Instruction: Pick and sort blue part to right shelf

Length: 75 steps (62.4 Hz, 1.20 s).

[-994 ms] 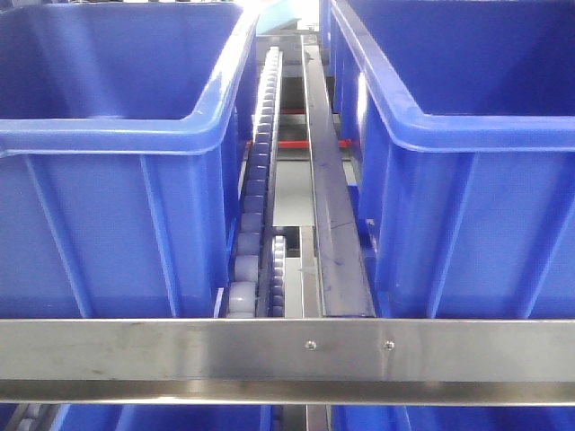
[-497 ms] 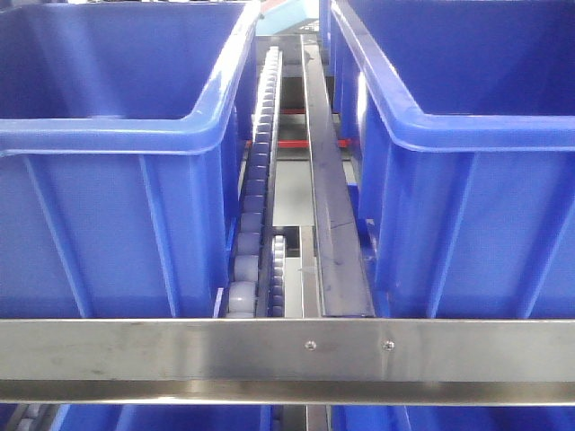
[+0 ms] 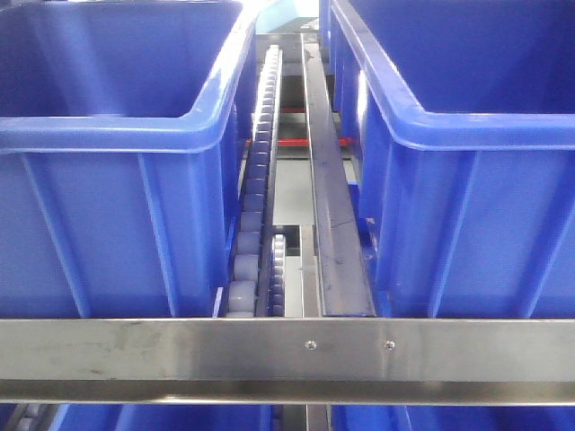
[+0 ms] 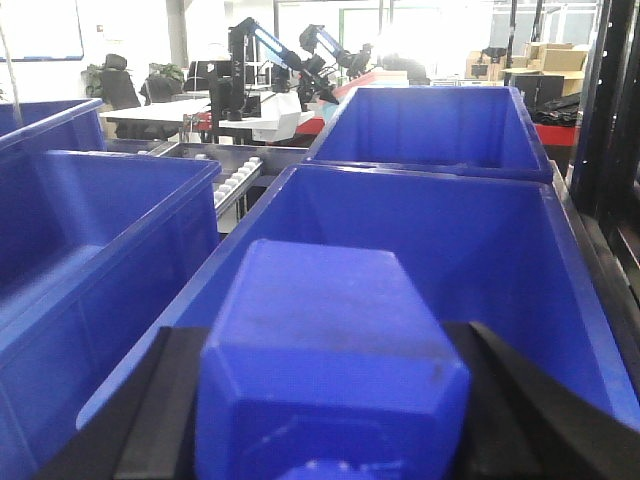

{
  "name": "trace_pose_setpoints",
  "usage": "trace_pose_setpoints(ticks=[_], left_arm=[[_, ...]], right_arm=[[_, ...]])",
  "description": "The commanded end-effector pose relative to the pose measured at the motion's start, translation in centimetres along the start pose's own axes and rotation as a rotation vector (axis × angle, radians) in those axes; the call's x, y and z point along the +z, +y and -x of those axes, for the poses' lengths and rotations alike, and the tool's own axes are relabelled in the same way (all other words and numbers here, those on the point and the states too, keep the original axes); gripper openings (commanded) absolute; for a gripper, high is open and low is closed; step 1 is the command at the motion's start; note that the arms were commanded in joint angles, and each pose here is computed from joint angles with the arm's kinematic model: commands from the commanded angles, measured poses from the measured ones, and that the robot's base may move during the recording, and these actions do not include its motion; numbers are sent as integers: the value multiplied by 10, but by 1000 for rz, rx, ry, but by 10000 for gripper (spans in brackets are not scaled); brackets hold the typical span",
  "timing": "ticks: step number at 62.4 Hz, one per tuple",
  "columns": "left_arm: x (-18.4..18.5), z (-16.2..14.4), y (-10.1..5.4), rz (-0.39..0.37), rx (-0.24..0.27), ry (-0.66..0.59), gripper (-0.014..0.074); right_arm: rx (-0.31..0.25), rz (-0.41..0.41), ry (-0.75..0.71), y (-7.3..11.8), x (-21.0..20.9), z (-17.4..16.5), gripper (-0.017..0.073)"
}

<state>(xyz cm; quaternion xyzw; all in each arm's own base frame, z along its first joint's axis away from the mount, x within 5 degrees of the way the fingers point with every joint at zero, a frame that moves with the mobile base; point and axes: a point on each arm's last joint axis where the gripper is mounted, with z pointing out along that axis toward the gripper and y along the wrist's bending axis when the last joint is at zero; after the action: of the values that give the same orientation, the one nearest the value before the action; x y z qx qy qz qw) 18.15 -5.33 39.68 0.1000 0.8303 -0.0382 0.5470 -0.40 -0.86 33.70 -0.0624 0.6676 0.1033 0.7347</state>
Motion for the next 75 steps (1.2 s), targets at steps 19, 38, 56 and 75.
trace_pose_setpoints(ticks=[19,38,56,75], left_arm=[[136,28,10,76,-146,321,271],[211,-19,19,92,-170,524,271],[234,-39,19,101,-147,588,271],[243,-49,17,79,-94,622,276]], right_arm=[[-19,1,-66,1,0,12,200],[-19,-3,-38,0,0,10,200],[-19,-3,-38,0,0,10,200],[-19,-3,-38,0,0,10,200]])
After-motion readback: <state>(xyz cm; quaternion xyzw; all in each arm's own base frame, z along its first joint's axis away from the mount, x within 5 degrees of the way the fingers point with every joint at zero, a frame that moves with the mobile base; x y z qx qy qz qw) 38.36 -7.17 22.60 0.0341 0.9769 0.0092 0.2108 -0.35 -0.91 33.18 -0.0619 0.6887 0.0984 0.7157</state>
